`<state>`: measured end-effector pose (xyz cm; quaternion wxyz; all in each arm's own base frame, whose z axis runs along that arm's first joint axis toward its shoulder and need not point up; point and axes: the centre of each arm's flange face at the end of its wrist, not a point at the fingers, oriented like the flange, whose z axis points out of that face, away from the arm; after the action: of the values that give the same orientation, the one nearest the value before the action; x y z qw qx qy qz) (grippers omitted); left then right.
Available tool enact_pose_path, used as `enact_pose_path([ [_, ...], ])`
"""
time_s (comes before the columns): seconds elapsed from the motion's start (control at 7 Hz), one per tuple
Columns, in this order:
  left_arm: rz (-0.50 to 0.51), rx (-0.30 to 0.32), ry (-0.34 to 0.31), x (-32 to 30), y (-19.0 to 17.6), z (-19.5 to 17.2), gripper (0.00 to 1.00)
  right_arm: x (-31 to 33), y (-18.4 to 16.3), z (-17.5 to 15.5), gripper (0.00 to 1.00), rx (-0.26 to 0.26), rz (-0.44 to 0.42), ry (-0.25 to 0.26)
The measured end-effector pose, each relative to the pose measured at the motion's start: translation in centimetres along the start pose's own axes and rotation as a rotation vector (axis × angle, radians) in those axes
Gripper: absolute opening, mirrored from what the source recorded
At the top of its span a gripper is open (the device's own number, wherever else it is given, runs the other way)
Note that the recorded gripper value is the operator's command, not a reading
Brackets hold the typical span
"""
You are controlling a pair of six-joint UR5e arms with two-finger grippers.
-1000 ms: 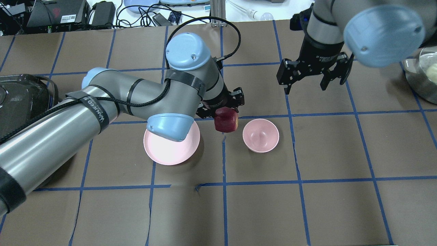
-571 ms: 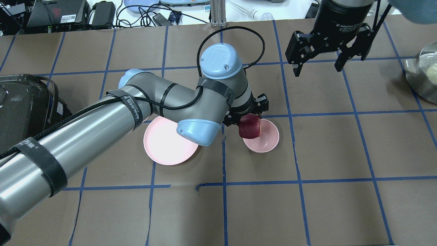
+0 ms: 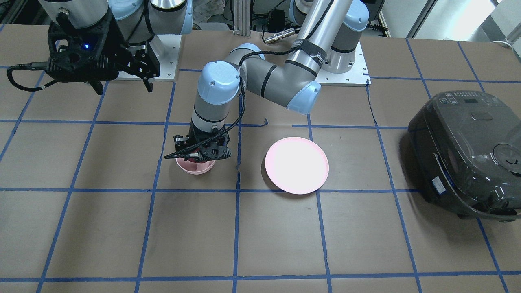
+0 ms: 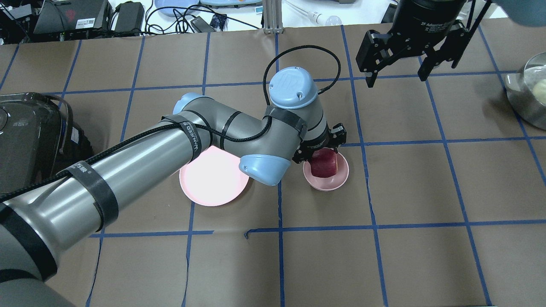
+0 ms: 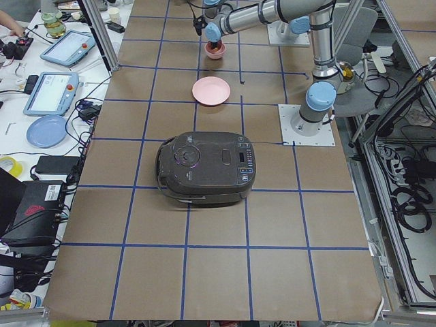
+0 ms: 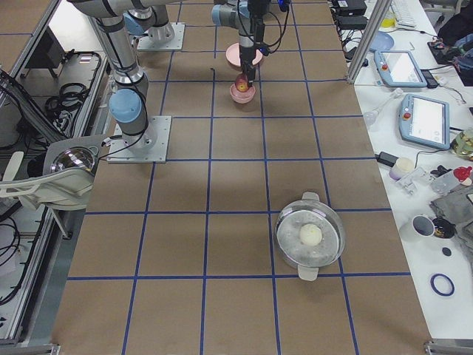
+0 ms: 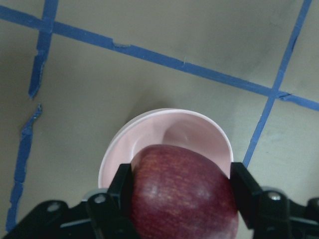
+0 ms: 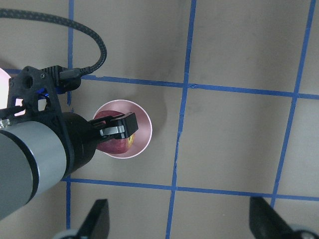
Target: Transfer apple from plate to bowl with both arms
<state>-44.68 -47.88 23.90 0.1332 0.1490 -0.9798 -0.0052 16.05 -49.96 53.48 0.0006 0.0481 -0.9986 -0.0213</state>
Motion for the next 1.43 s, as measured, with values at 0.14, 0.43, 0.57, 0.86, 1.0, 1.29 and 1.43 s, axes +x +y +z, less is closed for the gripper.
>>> enact_pose_path([
  [0.14, 0.0, -0.001, -0.001, 0.0, -0.2, 0.8, 1.0, 0.0, 0.0, -0.1, 1.0, 0.002, 0.0, 0.001],
  [0.43, 0.029, 0.037, 0.037, 0.2, -0.8, -0.7, 1.0, 0.0, 0.1, -0.1, 1.0, 0.002, 0.0, 0.001],
  [0.57, 0.07, 0.066, 0.058, -0.4, -1.9, -2.8, 1.0, 0.0, 0.1, -0.1, 1.0, 0.002, 0.0, -0.001],
  [0.86, 0.154, 0.093, 0.088, -3.7, -5.4, -9.2, 1.0, 0.0, 0.1, -0.1, 1.0, 0.003, 0.001, -0.002],
  [1.0, 0.202, 0.089, 0.081, -6.2, -7.0, -13.1, 1.0, 0.0, 0.0, -0.1, 1.0, 0.002, 0.001, -0.002],
  [1.29, 0.282, 0.078, 0.043, -12.1, -9.1, -20.5, 1.0, 0.0, 0.0, -0.1, 1.0, 0.002, 0.003, -0.003],
  [1.43, 0.312, 0.072, -0.007, -15.0, -9.7, -23.9, 1.0, 0.0, 0.0, -0.1, 1.0, 0.002, 0.004, -0.003],
])
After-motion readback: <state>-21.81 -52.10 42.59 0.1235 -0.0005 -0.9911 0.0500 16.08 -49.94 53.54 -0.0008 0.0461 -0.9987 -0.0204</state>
